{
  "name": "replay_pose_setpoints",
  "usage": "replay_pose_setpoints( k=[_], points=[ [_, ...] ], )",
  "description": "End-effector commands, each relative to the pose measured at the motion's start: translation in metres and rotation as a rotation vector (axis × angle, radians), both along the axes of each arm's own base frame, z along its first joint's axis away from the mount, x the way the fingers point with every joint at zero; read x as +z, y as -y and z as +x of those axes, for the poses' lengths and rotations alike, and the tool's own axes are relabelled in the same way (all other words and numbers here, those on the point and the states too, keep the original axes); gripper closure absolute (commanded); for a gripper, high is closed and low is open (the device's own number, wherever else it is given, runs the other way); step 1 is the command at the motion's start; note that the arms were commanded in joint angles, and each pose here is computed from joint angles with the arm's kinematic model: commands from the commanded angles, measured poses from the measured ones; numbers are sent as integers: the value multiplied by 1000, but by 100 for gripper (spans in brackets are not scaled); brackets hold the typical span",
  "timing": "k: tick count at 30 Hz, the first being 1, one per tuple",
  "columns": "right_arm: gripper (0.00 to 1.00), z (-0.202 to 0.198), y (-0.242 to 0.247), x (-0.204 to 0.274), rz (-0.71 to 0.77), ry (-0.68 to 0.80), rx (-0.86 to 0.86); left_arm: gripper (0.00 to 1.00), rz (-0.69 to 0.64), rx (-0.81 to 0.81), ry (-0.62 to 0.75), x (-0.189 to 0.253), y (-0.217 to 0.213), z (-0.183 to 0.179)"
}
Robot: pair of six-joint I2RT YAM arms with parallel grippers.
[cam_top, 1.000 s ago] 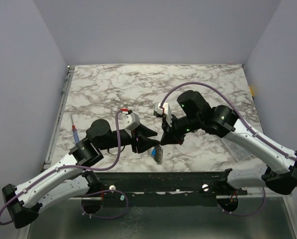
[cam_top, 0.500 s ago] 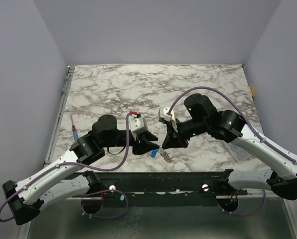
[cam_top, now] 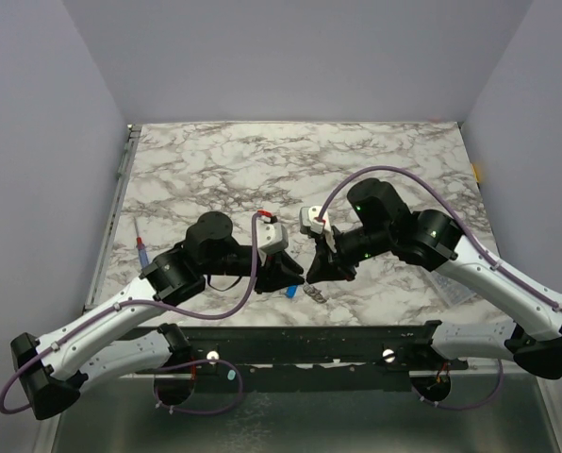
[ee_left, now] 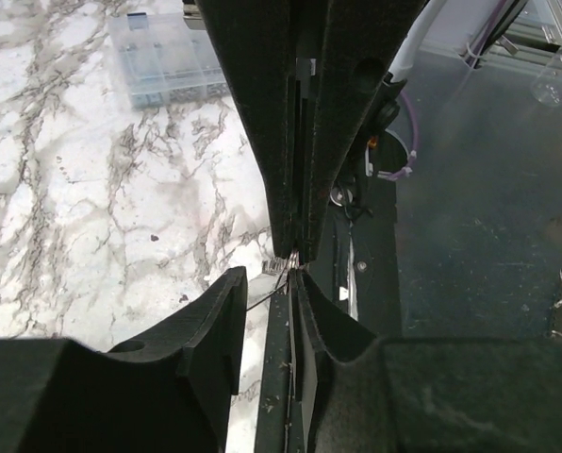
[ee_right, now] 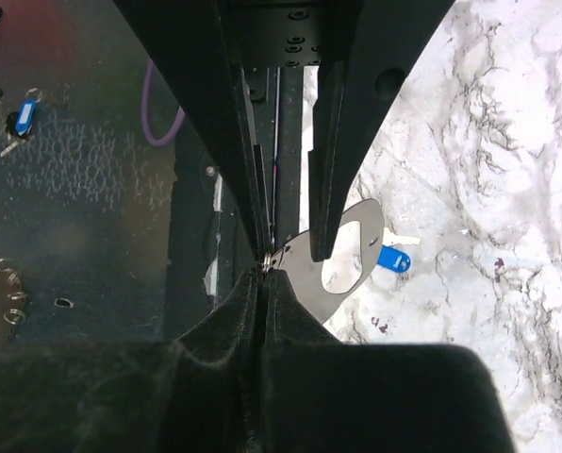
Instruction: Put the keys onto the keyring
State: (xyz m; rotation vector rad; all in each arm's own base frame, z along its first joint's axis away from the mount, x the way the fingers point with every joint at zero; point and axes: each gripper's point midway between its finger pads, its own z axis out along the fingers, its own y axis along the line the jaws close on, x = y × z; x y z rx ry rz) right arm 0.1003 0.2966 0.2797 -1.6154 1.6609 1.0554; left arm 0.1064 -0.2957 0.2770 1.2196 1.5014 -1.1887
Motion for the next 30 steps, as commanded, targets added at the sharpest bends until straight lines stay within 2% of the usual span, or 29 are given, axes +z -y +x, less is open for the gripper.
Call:
replay_pose_setpoints(
  k=[1, 7, 10, 21, 27, 30],
  points=[
    [99, -8, -2, 2, 18, -11, 45, 72, -6, -38, 10, 9, 4, -3],
    [99, -7, -2, -1, 12, -7, 42, 87, -4, -57, 28, 10, 6, -3],
    [99, -6, -2, -2, 5, -9, 39, 89, -5, -59, 22, 11, 7, -3],
    [99, -4, -2, -5, -12, -10, 29, 64, -5, -36, 23, 12, 6, 0],
    [99, -3, -2, -8, -20, -11, 27, 64, -14, -29, 32, 15, 4, 0],
    [99, -1, -2, -12, -32, -12, 18, 52, -18, -40, 29, 16, 4, -3]
  ],
)
